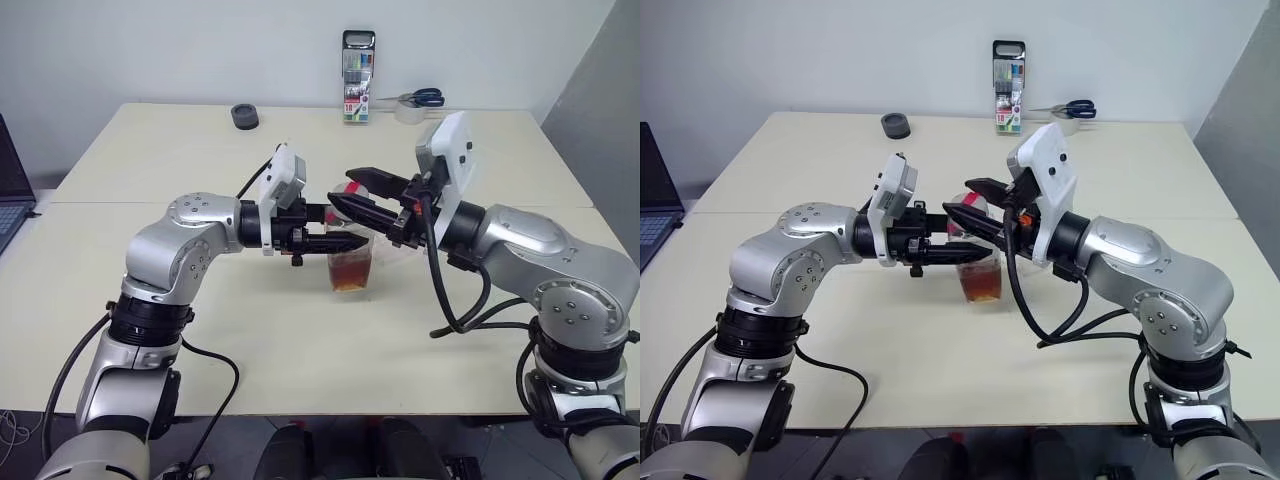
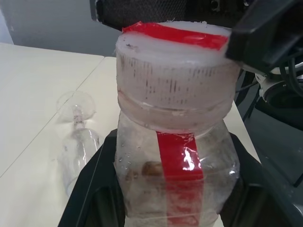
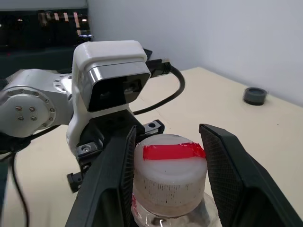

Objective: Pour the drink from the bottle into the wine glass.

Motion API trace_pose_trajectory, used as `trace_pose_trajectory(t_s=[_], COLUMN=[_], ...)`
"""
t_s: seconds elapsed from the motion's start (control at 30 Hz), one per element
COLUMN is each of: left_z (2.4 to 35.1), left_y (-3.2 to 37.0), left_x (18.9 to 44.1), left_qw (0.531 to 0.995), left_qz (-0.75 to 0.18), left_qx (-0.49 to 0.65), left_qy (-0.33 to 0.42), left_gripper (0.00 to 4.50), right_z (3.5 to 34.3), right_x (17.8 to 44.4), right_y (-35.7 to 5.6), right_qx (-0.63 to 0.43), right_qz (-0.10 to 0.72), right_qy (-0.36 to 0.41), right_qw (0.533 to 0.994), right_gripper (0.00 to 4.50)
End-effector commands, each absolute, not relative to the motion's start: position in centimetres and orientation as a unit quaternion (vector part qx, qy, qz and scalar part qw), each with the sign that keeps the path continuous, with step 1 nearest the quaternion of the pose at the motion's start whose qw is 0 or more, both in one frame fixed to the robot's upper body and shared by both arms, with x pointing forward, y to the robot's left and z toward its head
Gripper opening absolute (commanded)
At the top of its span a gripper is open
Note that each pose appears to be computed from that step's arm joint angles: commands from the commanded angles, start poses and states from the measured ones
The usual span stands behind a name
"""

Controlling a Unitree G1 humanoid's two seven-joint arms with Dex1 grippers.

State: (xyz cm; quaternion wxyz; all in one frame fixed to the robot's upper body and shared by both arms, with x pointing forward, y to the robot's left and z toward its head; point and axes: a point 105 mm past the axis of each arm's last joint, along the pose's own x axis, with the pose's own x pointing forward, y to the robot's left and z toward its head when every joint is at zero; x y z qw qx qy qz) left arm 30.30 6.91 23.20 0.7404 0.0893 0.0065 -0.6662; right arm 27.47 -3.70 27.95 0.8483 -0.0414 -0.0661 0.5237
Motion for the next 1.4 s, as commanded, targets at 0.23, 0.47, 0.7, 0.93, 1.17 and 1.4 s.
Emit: trace_pose_trajectory(t_s=[0.23,0.47,0.7,0.93,1.17,1.4], left_z=[26.3,26.1,26.1,25.9,25.7,25.9], left_y=[6.0,7.0,7.4,7.2,6.7,6.8], left_x=[27.0,28.8,29.7,30.4,30.3,30.3], left_qw=[0.663,0.699,0.725,0.729,0.722,0.722], left_qz=[-0.740,-0.704,-0.679,-0.675,-0.682,-0.681], left_qx=[0.106,0.118,0.105,0.107,0.113,0.112], left_qy=[-0.040,-0.036,-0.038,-0.038,-0.040,-0.041], left_gripper=[2.07,2.07,2.07,2.07,2.07,2.07], right_z=[30.7,29.7,29.1,29.6,29.4,29.3], right_x=[28.7,27.9,26.4,26.1,27.6,27.9], right_y=[-6.1,-9.1,-8.6,-6.2,-4.9,-5.2], right_qx=[-0.074,-0.082,-0.063,-0.042,-0.037,-0.041], right_qz=[0.598,0.568,0.525,0.510,0.480,0.475], right_qy=[-0.071,-0.045,-0.061,-0.094,-0.113,-0.116], right_qw=[0.795,0.818,0.847,0.854,0.869,0.872], right_gripper=[1.78,4.20,4.48,4.48,4.48,4.48])
